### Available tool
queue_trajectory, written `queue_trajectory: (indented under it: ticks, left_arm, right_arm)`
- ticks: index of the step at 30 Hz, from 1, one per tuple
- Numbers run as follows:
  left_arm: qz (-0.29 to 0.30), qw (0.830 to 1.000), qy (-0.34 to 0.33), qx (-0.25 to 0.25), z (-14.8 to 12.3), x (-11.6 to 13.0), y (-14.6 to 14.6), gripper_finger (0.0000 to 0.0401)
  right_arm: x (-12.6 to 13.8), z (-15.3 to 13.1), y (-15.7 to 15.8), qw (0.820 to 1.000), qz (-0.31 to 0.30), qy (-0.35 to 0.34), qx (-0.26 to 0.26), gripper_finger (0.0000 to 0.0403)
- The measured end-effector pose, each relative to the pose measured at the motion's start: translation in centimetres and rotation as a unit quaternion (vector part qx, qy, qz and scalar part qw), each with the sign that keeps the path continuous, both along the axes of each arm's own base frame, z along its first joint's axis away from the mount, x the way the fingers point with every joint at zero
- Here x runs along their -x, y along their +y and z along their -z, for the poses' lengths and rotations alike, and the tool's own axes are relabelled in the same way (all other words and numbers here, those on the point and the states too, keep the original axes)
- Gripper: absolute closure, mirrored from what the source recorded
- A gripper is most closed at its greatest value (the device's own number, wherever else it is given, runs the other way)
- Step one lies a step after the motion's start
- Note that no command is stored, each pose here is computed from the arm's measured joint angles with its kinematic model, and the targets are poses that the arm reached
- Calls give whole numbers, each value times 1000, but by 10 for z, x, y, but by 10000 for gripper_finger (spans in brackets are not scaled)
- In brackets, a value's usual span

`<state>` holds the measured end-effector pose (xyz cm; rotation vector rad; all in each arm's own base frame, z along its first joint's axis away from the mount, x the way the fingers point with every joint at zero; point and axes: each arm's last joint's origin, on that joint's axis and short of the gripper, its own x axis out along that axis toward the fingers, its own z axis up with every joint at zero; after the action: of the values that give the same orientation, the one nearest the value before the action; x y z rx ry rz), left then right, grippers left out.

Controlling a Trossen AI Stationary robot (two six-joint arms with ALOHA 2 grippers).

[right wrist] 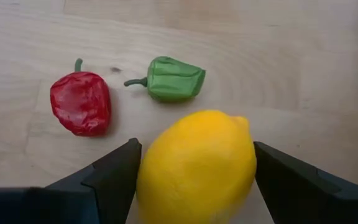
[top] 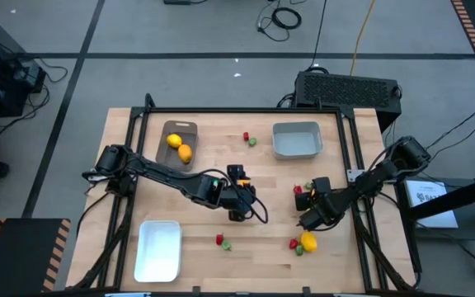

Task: Sort produce into baskets
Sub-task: Put the lemon into the black bin

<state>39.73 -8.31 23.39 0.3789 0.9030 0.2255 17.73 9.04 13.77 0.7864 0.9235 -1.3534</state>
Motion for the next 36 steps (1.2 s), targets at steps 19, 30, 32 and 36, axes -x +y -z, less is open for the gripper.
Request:
queue_trajectory:
  ticks: [19, 30, 32, 36]
  left_arm:
    - [-8, 999, 17, -44, -40, 33, 4, 56]
    - [-132, 991, -30, 14, -65, 111, 58, 56]
    - [-131, 990, -53, 26, -65, 123, 57, 56]
    - [-117, 986, -99, 60, -64, 138, 52, 56]
  right_arm:
    - [-4, 2, 3, 999, -41, -1, -9, 133]
    - [-8, 13, 5, 997, -70, 24, 8, 136]
    - [-8, 12, 5, 997, -73, 26, 2, 138]
    - [-9, 4, 7, 996, -85, 21, -23, 145]
